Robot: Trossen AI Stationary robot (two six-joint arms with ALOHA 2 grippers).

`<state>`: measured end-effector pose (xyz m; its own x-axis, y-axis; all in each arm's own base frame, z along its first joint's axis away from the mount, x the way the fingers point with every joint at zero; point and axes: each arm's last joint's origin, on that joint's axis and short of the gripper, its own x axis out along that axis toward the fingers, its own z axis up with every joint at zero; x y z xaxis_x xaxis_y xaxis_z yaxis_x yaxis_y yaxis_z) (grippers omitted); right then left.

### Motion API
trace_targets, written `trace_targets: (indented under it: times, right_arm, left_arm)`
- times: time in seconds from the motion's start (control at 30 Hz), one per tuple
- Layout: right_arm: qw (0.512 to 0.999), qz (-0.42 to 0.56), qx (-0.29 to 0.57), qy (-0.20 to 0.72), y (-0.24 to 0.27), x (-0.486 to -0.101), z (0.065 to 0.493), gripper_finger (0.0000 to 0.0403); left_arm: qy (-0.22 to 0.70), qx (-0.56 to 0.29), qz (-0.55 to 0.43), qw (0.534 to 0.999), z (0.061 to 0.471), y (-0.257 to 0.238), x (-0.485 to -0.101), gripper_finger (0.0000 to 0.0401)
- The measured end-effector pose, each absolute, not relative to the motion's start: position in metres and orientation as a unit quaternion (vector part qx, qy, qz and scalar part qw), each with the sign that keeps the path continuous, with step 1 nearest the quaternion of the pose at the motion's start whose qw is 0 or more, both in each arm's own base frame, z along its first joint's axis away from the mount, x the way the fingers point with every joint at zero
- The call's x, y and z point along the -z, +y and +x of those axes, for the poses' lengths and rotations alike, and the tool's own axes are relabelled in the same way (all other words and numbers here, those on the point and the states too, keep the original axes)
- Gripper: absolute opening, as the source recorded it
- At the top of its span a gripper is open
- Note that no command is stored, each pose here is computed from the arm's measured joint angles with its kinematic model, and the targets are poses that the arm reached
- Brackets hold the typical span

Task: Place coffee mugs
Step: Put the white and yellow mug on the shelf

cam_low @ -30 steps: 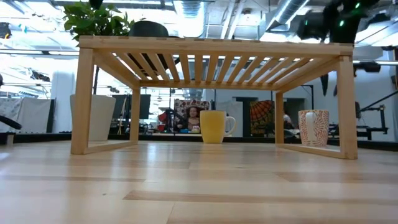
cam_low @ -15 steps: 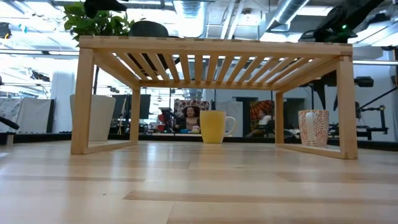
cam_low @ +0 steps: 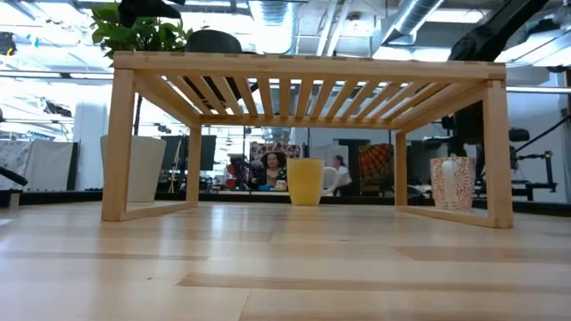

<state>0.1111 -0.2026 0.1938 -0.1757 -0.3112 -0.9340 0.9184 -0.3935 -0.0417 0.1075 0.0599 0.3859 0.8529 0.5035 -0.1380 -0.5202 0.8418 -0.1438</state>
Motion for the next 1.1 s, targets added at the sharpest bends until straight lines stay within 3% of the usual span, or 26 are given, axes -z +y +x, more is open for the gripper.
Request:
trace_targets:
  times: [0.1,0.3,0.57,0.7,0.83,1.1]
  right_arm:
    - [0.464,0.448,0.678,0.352,-0.197,-0.200,0.110,0.0045]
    - [0.525,0.402,0.643,0.387,-0.177,-0.229,0.107,0.0046]
    - [0.668,0.331,0.594,0.301,-0.142,-0.339,0.110,0.0046]
    - [0.757,0.318,0.499,0.278,-0.122,-0.391,0.121,0.0046]
    - [0.833,0.299,0.373,0.278,-0.099,-0.427,0.158,0.0046]
    - [0.879,0.228,0.252,0.334,-0.068,-0.435,0.271,0.0046]
  left_arm:
    - [0.046,-0.272,-0.097,0.956,0.107,0.060,-0.386,0.0163]
    - [0.044,-0.272,-0.104,0.956,0.107,0.060,-0.386,0.0163]
    - [0.043,-0.273,-0.106,0.955,0.107,0.060,-0.386,0.0163]
    - [0.043,-0.273,-0.106,0.955,0.107,0.060,-0.386,0.0163]
    - [0.043,-0.273,-0.106,0.955,0.107,0.060,-0.386,0.0163]
    - [0.043,-0.272,-0.106,0.955,0.107,0.060,-0.386,0.0163]
